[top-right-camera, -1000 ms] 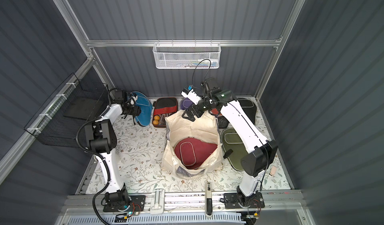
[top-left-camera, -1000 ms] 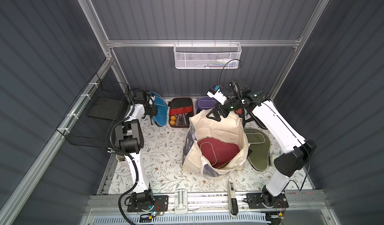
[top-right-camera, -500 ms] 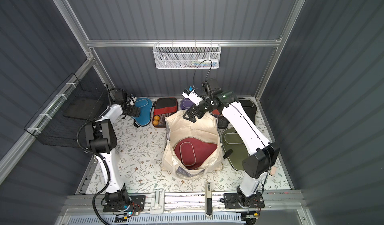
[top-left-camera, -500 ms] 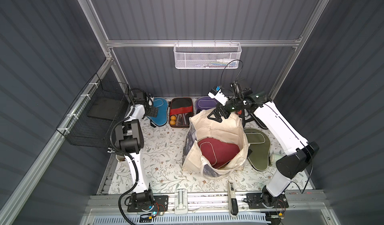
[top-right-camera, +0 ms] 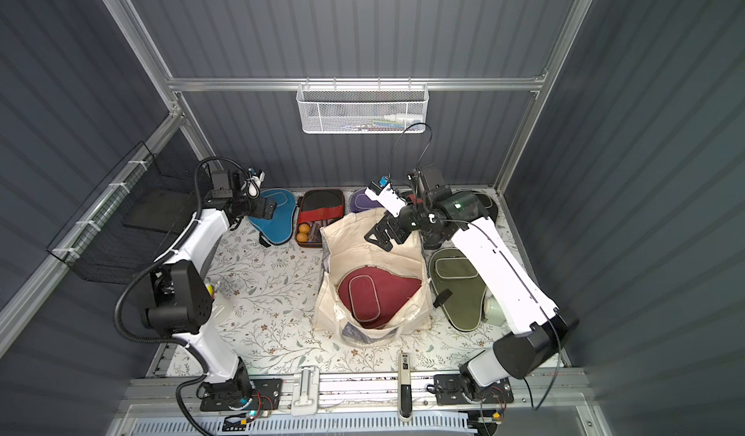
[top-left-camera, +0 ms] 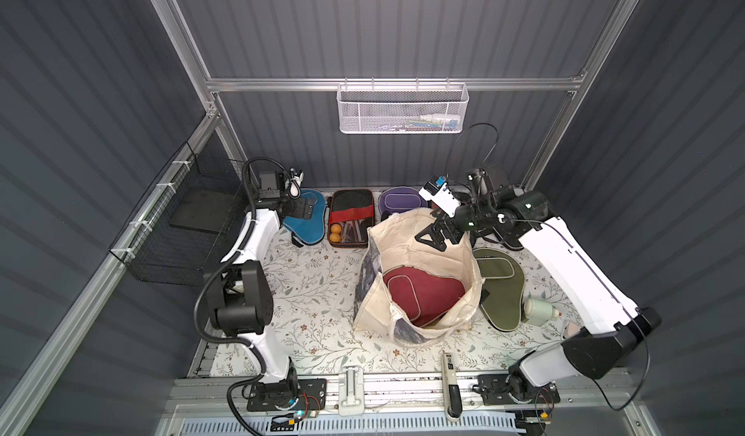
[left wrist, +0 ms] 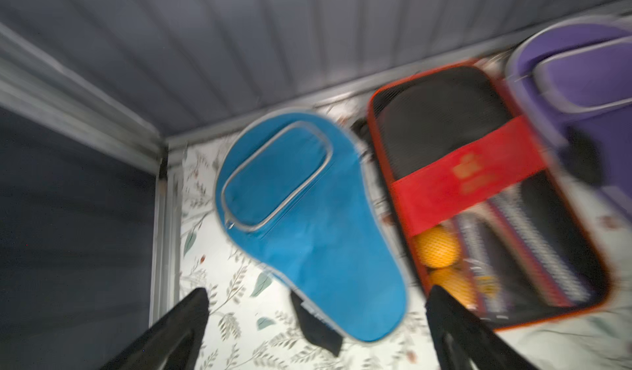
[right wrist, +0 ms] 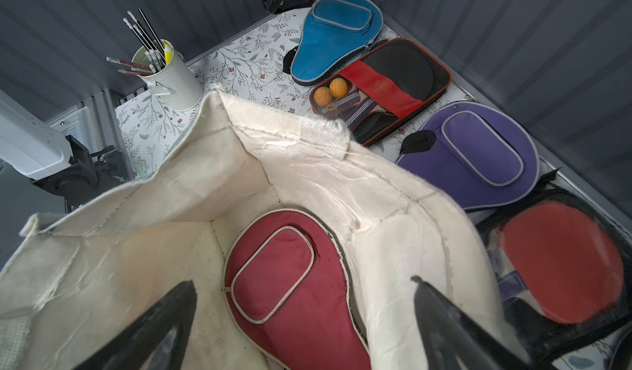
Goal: Remove the ping pong set from the canvas bag
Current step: Place the ping pong set at the corner of the board, then pick up the canvas bag from the center of the board.
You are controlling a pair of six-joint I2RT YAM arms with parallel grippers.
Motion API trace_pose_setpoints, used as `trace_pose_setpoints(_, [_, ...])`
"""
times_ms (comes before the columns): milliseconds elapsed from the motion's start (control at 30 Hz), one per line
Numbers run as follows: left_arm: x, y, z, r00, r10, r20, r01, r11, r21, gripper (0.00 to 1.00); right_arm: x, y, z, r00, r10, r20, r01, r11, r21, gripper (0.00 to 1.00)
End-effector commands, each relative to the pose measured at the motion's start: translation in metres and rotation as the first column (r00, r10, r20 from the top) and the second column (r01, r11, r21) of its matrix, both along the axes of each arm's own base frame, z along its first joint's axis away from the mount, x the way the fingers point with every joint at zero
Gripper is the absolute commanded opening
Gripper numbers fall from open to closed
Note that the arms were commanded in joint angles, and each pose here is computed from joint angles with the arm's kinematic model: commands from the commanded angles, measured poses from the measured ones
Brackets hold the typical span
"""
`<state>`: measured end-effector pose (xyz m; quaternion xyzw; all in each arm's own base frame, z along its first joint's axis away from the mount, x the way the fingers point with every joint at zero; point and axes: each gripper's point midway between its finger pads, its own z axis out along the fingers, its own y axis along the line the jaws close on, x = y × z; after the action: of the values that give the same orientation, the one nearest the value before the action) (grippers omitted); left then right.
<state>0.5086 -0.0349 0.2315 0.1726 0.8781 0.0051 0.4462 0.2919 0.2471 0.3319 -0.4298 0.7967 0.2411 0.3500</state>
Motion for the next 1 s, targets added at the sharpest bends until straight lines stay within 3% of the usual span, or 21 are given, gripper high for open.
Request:
trace_pose_setpoints(0, [-0.029,-0.054,0.029,0.993,-0.107,0.050,0.112,0.989,-0.096,1.00,-0.017,-0.003,-0.001,1.000,-0.024,0.005,0.024,1.000,0.009,0.99])
trace_pose_setpoints(133, [-0.075,-0.105,0.088,0.969,-0.205,0.141,0.234,0.941,-0.242,1.00,-0.041,-0.006,-0.017,0.999,-0.036,-0.018,0.036,0.999,-0.018,0.99])
trace_pose_setpoints(233, [-0.110,-0.137,0.123,0.939,-0.297,0.176,0.342,0.867,-0.363,1.00,-0.056,-0.007,-0.031,0.998,-0.046,-0.031,0.045,0.998,-0.033,0.99])
trace_pose_setpoints(300, [-0.128,-0.156,0.128,0.924,-0.354,0.147,0.381,0.806,-0.453,1.00,-0.062,-0.007,-0.040,0.998,-0.056,-0.041,0.055,0.998,-0.032,0.99])
trace_pose_setpoints(433, [-0.154,-0.191,0.116,0.899,-0.432,0.065,0.404,0.766,-0.500,1.00,-0.071,-0.005,-0.052,0.995,-0.067,-0.068,0.066,0.998,-0.021,0.99])
trace_pose_setpoints(633, [-0.169,-0.221,0.090,0.881,-0.472,-0.039,0.401,0.787,-0.469,1.00,-0.079,-0.007,-0.059,0.994,-0.081,-0.079,0.078,0.996,-0.039,0.99])
trace_pose_setpoints(767, [-0.166,-0.235,0.068,0.880,-0.460,-0.120,0.388,0.841,-0.378,0.99,-0.085,-0.009,-0.065,0.992,-0.086,-0.090,0.081,0.995,-0.058,0.99])
trace_pose_setpoints(867, [-0.163,-0.240,0.053,0.880,-0.437,-0.186,0.374,0.879,-0.295,0.91,-0.090,-0.011,-0.073,0.991,-0.092,-0.100,0.084,0.994,-0.075,0.99])
trace_pose_setpoints(967, [-0.159,-0.239,0.047,0.887,-0.408,-0.218,0.360,0.904,-0.231,0.71,-0.091,-0.014,-0.079,0.989,-0.104,-0.107,0.095,0.991,-0.090,0.99])
